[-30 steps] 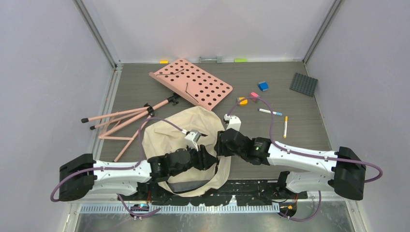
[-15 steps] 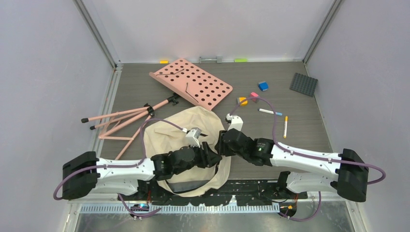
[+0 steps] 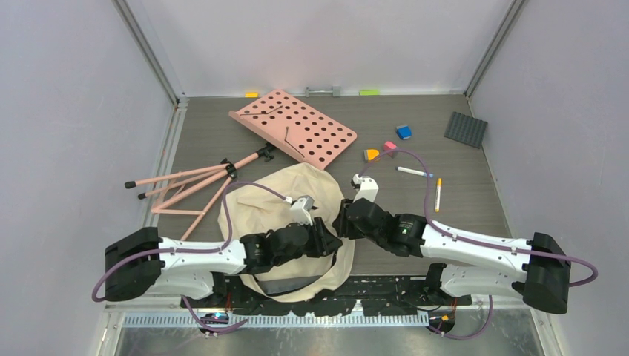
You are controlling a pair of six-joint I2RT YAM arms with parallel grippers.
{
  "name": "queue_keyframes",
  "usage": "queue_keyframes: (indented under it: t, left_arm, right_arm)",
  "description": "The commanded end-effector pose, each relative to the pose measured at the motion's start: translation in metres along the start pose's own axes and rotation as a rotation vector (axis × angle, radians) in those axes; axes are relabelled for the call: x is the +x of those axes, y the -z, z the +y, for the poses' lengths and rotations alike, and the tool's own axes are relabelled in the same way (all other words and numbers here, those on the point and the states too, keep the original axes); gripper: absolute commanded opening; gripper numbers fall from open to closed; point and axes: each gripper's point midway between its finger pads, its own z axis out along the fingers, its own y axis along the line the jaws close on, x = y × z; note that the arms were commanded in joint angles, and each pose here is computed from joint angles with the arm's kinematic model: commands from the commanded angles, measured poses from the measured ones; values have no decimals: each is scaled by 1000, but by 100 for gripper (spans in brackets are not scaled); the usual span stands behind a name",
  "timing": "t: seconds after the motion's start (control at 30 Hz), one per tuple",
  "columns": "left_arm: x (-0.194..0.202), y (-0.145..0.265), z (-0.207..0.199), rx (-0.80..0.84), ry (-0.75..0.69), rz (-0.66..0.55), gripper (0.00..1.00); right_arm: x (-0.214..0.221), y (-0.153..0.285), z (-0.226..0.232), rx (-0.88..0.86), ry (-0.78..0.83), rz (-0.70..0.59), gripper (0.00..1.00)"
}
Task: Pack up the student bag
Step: Zip the student bag at the center of the board.
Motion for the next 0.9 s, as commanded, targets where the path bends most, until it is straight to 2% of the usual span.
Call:
queue_keyframes:
  t: [0.0, 0.53, 0.67, 0.87]
  left_arm:
    - [-16, -5, -14, 18, 21, -53, 37]
    - [-24, -16, -9, -20, 40, -66, 35]
    - [-24, -18, -4, -39, 51, -66, 28]
    - [-30, -15, -4, -41, 44, -88, 5]
  right_arm:
    - [-9, 4, -5, 28, -28, -47, 41]
    - [-10, 9, -15, 55, -45, -67, 41]
    - [-11, 10, -16, 57, -48, -71, 40]
    - [-11, 11, -28, 118, -60, -85, 40]
